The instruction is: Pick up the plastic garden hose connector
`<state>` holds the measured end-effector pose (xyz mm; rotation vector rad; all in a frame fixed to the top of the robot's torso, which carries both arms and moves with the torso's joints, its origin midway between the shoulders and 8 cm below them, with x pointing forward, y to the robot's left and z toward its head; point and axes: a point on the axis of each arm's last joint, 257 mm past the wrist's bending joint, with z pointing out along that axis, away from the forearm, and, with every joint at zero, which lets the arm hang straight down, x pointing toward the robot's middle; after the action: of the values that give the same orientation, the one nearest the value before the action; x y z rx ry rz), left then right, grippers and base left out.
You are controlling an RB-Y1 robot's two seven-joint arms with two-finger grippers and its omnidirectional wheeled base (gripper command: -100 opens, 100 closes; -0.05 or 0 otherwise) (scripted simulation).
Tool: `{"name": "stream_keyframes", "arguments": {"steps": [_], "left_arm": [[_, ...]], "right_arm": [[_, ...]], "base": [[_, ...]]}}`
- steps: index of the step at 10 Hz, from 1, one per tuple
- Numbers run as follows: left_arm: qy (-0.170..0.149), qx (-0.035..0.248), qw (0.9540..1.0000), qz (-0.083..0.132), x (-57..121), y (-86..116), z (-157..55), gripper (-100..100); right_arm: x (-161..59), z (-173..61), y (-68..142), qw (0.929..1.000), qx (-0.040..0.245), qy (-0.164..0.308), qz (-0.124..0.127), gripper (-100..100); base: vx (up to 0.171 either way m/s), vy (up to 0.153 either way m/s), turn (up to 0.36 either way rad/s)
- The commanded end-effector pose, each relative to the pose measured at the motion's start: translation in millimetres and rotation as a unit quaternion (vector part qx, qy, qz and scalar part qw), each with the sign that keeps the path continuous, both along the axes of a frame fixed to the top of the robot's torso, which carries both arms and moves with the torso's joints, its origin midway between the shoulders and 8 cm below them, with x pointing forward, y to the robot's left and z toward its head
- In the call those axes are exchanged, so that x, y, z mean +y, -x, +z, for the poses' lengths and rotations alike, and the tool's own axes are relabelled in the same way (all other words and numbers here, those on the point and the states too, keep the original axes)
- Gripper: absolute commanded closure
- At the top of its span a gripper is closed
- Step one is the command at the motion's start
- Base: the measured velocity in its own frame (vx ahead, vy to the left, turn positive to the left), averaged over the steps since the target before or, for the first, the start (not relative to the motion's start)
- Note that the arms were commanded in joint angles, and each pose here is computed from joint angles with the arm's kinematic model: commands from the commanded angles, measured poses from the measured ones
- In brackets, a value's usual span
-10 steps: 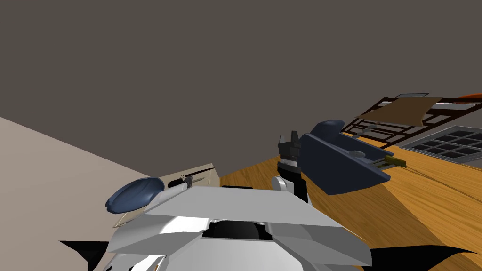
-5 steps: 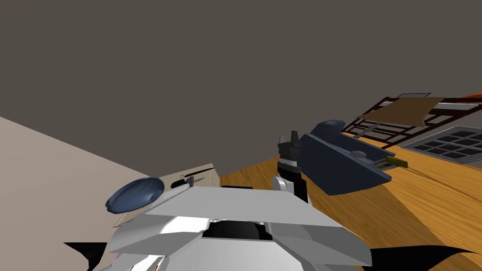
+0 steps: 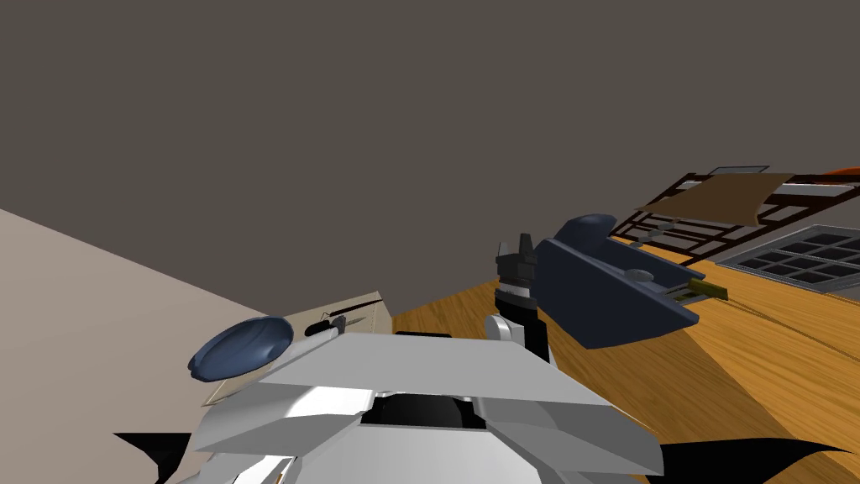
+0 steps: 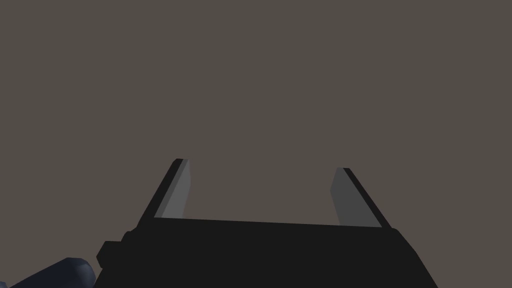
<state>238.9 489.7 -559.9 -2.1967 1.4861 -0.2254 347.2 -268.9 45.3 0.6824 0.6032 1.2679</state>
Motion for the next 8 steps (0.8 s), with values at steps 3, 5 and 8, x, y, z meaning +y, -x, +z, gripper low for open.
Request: {"name": "stream_keyframes", "arguments": {"steps": [3,5,8], "left_arm": [[-0.042,-0.014,0.9989,-0.014,38.9,-14,26,-100],[-0.064,-0.006,0.9977,-0.019,62.6,-7,36,-100],[-0.071,0.022,0.9972,-0.008,82.5,23,34,-100]], "right_arm": [[0,0,0,1.0,0.0,0.0,0.0,0],[0,0,0,1.0,0.0,0.0,0.0,0],[0,0,0,1.0,0.0,0.0,0.0,0]], "base": [[-0.024,-0.049,-0.058],[-0.021,-0.09,-0.045],[0.082,-0.12,-0.027]]}}
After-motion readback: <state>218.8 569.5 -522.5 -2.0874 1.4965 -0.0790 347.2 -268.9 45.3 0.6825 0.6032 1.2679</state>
